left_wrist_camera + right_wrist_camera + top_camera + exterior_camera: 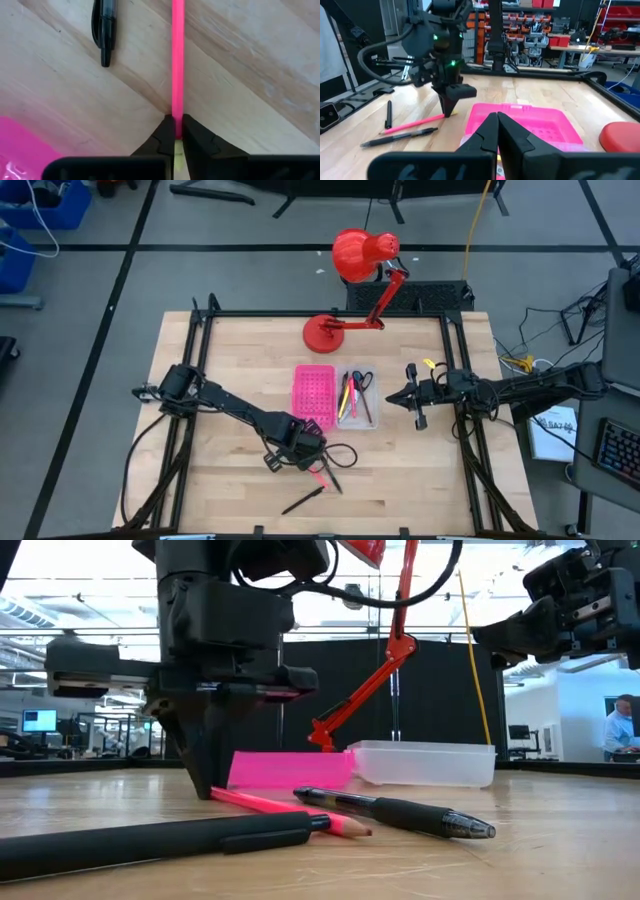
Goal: Pick & place school supplies into a supply box
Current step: Put the pink pencil into the pink supply box
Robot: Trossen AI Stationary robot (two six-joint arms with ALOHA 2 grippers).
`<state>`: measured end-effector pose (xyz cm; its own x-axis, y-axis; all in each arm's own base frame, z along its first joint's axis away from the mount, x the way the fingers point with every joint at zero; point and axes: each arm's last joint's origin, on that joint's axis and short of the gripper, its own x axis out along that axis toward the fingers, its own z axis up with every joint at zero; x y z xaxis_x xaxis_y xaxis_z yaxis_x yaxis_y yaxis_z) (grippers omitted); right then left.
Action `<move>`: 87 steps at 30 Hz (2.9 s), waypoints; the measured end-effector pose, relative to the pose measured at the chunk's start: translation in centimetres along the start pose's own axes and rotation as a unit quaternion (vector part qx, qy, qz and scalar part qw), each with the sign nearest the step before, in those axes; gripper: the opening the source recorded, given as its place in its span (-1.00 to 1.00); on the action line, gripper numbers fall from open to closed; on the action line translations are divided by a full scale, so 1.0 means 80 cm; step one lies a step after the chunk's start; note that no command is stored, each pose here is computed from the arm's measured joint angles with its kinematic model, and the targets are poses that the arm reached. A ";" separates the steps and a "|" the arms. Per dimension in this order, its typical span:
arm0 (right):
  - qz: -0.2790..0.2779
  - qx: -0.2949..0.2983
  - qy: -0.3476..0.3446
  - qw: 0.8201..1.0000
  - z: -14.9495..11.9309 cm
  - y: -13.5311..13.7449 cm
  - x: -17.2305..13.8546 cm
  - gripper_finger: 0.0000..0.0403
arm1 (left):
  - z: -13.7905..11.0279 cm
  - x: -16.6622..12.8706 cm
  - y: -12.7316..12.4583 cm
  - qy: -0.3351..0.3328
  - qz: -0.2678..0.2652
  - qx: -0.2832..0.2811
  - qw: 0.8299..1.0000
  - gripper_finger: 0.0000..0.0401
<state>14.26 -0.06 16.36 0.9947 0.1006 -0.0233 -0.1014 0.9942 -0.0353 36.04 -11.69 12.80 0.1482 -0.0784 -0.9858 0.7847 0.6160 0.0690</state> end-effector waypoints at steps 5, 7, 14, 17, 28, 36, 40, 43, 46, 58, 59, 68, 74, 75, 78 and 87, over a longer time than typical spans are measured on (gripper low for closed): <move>0.000 0.001 0.002 1.000 -0.001 0.000 0.000 -1.00 | 0.012 -0.025 -0.003 -0.010 0.026 0.008 1.000 -0.95; 0.000 0.000 0.002 1.000 0.000 0.000 0.000 -1.00 | 0.020 -0.040 0.000 -0.030 0.040 0.009 0.999 -0.94; 0.000 0.015 0.008 1.000 -0.002 0.000 0.000 -1.00 | 0.036 -0.077 0.006 -0.046 0.091 0.025 0.994 -0.99; 0.000 0.021 0.013 1.000 -0.003 0.000 0.000 -1.00 | 0.044 -0.098 0.014 -0.057 0.116 0.048 0.990 -0.97; 0.000 0.017 0.014 1.000 -0.003 0.000 0.000 -1.00 | 0.036 -0.144 0.066 -0.092 0.147 0.057 0.983 -0.96; 0.000 0.016 0.020 1.000 -0.005 0.000 0.000 -1.00 | 0.029 -0.139 0.076 -0.111 0.144 0.034 0.983 -0.91; -0.001 0.028 0.020 0.999 -0.005 0.000 0.000 -1.00 | 0.032 -0.140 0.079 -0.127 0.152 0.011 0.980 -0.85; -0.002 0.035 0.020 0.999 -0.005 0.000 0.000 -1.00 | 0.031 -0.138 0.074 -0.120 0.133 -0.023 0.983 -0.79; -0.002 0.042 0.020 0.999 -0.005 0.000 0.000 -1.00 | 0.025 -0.142 0.056 -0.106 0.070 -0.018 0.992 -0.86; 0.016 0.069 0.018 0.997 -0.004 0.007 0.001 -1.00 | -0.068 -0.212 -0.028 -0.342 0.183 -0.126 0.913 -0.98; 0.020 0.068 0.017 0.997 -0.004 0.009 0.002 -1.00 | -0.082 -0.207 -0.035 -0.363 0.192 -0.148 0.899 -0.98; 0.004 0.081 0.065 0.995 0.010 0.038 0.023 -1.00 | -0.166 -0.149 -0.091 -0.523 0.245 -0.315 0.753 -0.96; -0.073 0.113 0.162 0.978 0.035 0.071 0.088 -1.00 | -0.190 -0.123 -0.105 -0.571 0.278 -0.362 0.683 -0.86; -0.073 0.116 0.191 0.972 0.039 0.077 0.103 -1.00 | -0.193 -0.121 -0.106 -0.569 0.283 -0.367 0.679 -0.85; -0.077 0.124 0.283 0.948 0.049 0.097 0.152 -1.00 | -0.198 -0.114 -0.108 -0.560 0.295 -0.381 0.674 -0.84; -0.048 0.033 0.461 0.885 0.045 0.136 0.272 -0.96 | -0.201 -0.110 -0.108 -0.551 0.305 -0.400 0.666 -0.84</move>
<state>34.85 13.11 19.05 0.5561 -0.0278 -0.8306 0.0155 0.9996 -0.0231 18.27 -3.70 18.40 0.9901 0.1214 -0.0705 -0.1299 0.9825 -0.1332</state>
